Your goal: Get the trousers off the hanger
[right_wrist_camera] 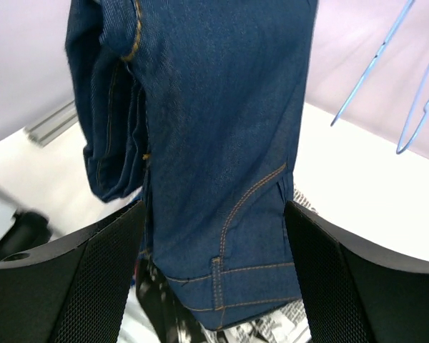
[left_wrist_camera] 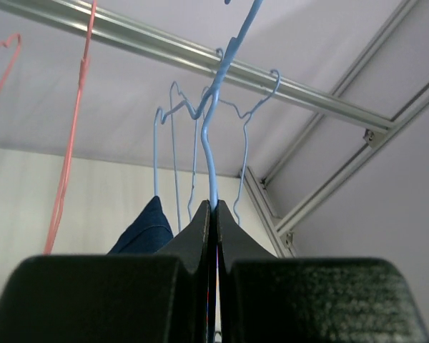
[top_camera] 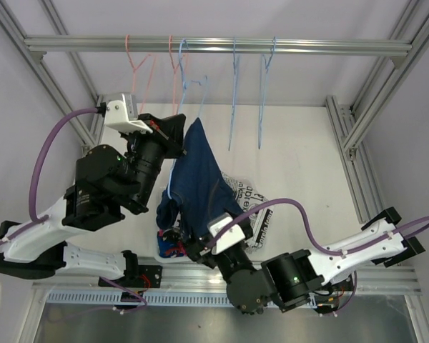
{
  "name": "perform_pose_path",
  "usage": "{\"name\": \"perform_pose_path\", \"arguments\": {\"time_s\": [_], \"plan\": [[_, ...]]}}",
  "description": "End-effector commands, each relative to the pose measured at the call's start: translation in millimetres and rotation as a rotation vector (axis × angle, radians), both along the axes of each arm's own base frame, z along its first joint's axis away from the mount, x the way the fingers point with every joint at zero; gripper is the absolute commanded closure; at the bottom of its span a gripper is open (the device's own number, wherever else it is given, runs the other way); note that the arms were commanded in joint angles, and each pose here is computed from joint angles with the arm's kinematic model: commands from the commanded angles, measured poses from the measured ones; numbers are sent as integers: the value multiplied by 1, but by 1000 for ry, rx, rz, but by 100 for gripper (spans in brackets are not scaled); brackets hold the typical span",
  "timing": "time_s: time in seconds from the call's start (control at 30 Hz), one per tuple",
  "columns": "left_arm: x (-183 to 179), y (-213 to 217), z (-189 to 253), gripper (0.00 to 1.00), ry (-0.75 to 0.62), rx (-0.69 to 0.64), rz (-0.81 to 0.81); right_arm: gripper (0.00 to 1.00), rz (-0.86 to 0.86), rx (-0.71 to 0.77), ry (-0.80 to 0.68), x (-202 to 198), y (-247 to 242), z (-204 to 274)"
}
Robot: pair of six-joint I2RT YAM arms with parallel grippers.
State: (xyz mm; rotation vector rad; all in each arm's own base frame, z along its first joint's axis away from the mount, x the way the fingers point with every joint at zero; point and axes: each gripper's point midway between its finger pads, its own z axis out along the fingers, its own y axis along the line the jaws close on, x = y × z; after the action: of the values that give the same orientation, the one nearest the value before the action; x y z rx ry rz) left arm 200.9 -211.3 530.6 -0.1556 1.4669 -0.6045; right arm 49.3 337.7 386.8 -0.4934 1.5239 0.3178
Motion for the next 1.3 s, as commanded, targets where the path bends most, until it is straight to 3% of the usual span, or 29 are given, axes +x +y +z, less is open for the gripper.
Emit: {"name": "perform_pose_path", "arguments": {"time_s": [0.0, 0.33, 0.73, 1.1, 1.27], "plan": [[2, 21, 40, 100, -63, -94, 76, 18, -112, 89, 18, 17, -5, 27], [5, 16, 30, 99, -53, -40, 105, 18, -35, 165, 18, 37, 24, 35], [5, 7, 24, 99, -53, -19, 101, 18, -48, 142, -4, 62, 30, 23], [2, 5, 21, 100, -44, -11, 87, 18, -97, 150, -25, 124, 20, 10], [1, 2, 20, 99, -44, -8, 70, 25, -92, 160, -56, 141, 19, 11]]}}
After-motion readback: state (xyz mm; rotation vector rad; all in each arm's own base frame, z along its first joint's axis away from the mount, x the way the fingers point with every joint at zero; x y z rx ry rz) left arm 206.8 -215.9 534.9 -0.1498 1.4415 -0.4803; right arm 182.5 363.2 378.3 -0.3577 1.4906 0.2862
